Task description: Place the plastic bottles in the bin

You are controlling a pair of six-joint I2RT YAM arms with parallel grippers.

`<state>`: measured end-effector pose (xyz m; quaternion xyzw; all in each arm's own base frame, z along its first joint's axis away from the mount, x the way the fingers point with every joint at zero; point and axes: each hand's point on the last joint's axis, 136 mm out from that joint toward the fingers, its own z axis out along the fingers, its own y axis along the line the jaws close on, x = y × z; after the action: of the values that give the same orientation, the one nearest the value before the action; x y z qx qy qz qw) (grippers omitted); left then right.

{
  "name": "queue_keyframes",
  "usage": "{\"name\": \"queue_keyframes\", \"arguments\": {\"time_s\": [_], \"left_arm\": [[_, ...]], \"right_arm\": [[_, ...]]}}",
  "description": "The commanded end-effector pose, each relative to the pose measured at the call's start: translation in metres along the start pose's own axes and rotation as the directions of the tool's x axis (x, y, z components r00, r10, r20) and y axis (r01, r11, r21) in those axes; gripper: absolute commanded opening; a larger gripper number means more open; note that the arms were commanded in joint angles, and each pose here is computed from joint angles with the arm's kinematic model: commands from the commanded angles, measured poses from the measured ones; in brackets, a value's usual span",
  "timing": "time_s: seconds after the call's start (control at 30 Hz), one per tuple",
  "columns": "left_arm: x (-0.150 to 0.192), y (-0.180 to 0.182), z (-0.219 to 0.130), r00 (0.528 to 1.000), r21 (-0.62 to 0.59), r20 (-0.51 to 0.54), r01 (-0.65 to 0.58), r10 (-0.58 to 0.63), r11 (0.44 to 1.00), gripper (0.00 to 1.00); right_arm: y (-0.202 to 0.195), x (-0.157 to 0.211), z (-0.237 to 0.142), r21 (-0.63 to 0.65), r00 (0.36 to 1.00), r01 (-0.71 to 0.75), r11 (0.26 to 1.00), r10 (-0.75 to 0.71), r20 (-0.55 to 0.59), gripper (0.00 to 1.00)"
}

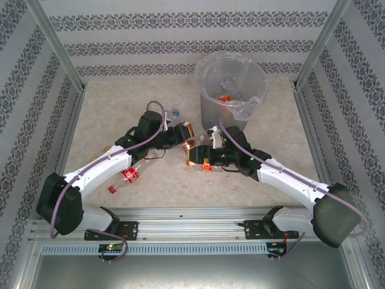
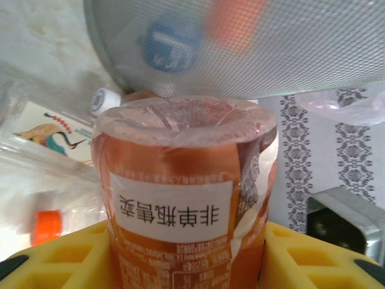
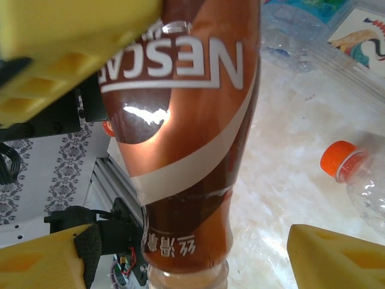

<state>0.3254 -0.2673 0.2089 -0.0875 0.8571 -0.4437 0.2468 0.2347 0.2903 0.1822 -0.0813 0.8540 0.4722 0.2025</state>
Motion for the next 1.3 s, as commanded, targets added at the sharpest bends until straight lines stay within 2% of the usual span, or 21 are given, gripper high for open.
{"name": "queue_keyframes", "arguments": {"time_s": [0.0, 0.23, 0.4, 0.47, 0.6, 0.63, 0.9, 1.07, 1.27], "left_arm": [[-0.005, -0.018, 0.001, 1.000, 0.091, 0.020, 0.006, -0.008, 0.996, 0.51], [-0.004, -0.021, 0.003, 1.000, 0.113, 0.020, 0.006, -0.008, 0.994, 0.53], [-0.005, -0.026, 0.004, 1.000, 0.147, 0.023, 0.008, -0.011, 0.989, 0.59], [-0.006, -0.029, 0.000, 0.999, 0.154, 0.032, -0.002, -0.003, 0.988, 0.68], [-0.012, -0.043, -0.012, 0.997, 0.182, 0.072, -0.053, 0.040, 0.982, 0.98], [-0.015, -0.047, -0.015, 0.995, 0.192, 0.083, -0.071, 0.056, 0.979, 1.00], [-0.022, -0.094, -0.063, 0.945, 0.326, 0.246, -0.290, 0.216, 0.900, 1.00], [-0.011, -0.115, -0.078, 0.922, 0.411, 0.255, -0.376, 0.291, 0.830, 1.00], [-0.002, -0.117, -0.082, 0.914, 0.437, 0.243, -0.402, 0.325, 0.804, 1.00]], "right_arm": [[0.017, -0.010, 0.001, -0.045, 0.999, 0.034, 0.998, -0.033, 0.022, 0.76], [0.014, -0.011, 0.001, -0.031, 0.999, 0.033, 0.999, -0.033, 0.028, 0.56], [0.019, -0.011, -0.002, -0.038, 0.998, 0.050, 0.998, -0.049, 0.027, 0.43], [0.020, -0.013, -0.005, -0.034, 0.998, 0.057, 0.998, -0.056, 0.031, 0.39], [0.024, -0.018, -0.019, -0.006, 0.995, 0.082, 0.997, -0.082, 0.051, 0.36], [0.025, -0.020, -0.024, 0.000, 0.994, 0.091, 0.996, -0.091, 0.060, 0.35], [0.036, -0.055, -0.082, 0.089, 0.974, 0.168, 0.982, -0.180, 0.140, 0.35], [0.048, -0.087, -0.114, 0.142, 0.952, 0.216, 0.966, -0.241, 0.191, 0.35], [0.050, -0.134, -0.139, 0.285, 0.928, 0.246, 0.927, -0.310, 0.208, 0.35]]}}
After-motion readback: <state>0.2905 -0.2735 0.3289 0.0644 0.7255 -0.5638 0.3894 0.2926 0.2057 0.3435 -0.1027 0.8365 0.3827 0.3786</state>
